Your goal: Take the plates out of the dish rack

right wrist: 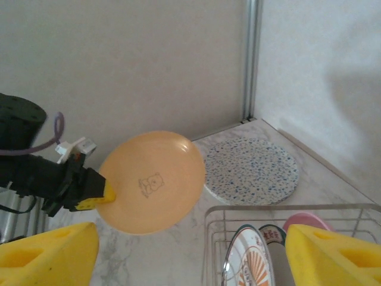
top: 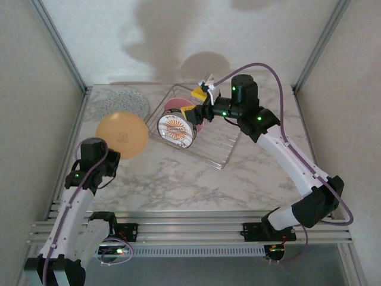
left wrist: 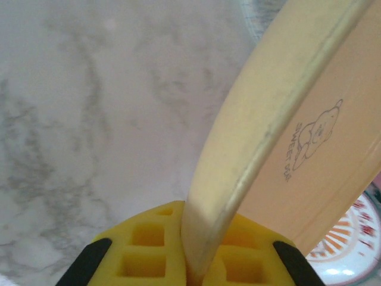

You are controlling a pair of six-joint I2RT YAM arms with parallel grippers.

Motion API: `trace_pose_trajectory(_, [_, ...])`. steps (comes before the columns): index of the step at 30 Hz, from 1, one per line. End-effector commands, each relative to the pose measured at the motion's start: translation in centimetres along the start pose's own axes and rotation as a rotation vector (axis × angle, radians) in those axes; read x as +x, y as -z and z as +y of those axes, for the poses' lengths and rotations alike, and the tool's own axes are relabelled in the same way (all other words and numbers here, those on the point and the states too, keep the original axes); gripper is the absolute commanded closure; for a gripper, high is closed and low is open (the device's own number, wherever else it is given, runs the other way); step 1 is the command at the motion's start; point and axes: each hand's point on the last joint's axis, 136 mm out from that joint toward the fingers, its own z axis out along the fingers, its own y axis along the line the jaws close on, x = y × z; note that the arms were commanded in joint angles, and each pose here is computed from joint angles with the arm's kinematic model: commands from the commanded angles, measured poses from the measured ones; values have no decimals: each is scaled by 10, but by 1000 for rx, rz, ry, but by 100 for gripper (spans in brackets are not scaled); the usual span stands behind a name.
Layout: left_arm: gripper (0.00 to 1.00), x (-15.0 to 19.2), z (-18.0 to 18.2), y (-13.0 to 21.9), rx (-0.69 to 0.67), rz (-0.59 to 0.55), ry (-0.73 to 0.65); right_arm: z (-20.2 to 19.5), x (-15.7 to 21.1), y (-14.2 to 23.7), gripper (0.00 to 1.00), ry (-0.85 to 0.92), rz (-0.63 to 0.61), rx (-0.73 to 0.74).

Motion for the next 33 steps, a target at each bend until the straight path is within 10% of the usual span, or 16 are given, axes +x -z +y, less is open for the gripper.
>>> trace_pose_trajectory(1, [100, 2, 39, -12, -104, -14, 94, 31, 4, 4, 17, 71, 12, -112])
trace_pose_trajectory(22, [99, 22, 90, -65, -210, 84, 117, 69, 50, -14, 16, 205, 196, -197])
trace_pose_trajectory(33, [67, 29, 97, -70, -226, 115, 120, 43, 50, -20, 16, 220, 215, -56])
